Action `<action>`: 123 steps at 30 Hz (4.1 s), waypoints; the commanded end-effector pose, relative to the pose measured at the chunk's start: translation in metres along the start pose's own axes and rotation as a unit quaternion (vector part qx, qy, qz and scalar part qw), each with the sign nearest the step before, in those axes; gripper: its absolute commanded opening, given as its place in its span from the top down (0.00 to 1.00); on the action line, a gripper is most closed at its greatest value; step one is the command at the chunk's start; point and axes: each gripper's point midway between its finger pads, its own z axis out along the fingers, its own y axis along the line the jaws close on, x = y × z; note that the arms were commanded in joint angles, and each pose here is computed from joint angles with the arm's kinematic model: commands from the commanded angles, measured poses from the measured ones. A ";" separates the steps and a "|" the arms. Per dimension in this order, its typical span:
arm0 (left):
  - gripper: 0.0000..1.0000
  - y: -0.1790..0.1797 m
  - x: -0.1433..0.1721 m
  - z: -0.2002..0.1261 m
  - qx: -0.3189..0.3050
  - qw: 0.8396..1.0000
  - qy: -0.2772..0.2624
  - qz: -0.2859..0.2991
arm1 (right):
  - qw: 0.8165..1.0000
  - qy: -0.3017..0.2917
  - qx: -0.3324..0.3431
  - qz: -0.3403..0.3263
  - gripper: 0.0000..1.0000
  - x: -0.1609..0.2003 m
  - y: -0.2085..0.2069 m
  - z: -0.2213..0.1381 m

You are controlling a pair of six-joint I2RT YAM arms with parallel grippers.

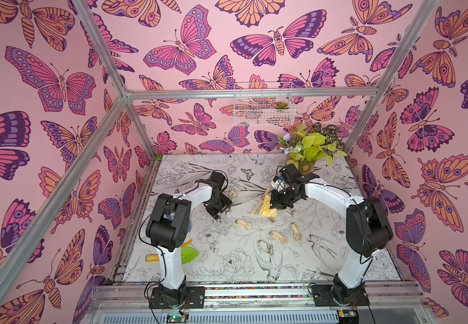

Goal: Wipe the watch dial
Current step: Pick up the watch at the center of the board, then wipe the dirt from the watch dial.

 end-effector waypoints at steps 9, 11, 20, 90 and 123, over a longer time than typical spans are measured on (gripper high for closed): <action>0.51 0.006 0.002 0.015 -0.010 1.000 0.014 0.006 | 1.000 -0.001 0.003 0.000 1.00 -0.003 0.000 0.005; 0.62 0.007 0.003 0.015 -0.010 1.000 0.015 0.008 | 1.000 -0.002 0.004 0.001 1.00 -0.003 0.000 0.005; 0.85 0.008 0.005 0.012 -0.004 1.000 0.015 0.013 | 1.000 -0.004 0.001 0.004 1.00 -0.001 0.001 0.004; 1.00 -0.020 0.029 -0.080 0.271 0.960 -0.067 0.030 | 0.980 0.021 -0.199 0.006 1.00 -0.077 0.188 0.039; 1.00 -0.024 0.011 -0.083 0.304 0.951 -0.060 0.004 | 0.985 0.068 -0.160 -0.021 1.00 -0.004 0.184 0.066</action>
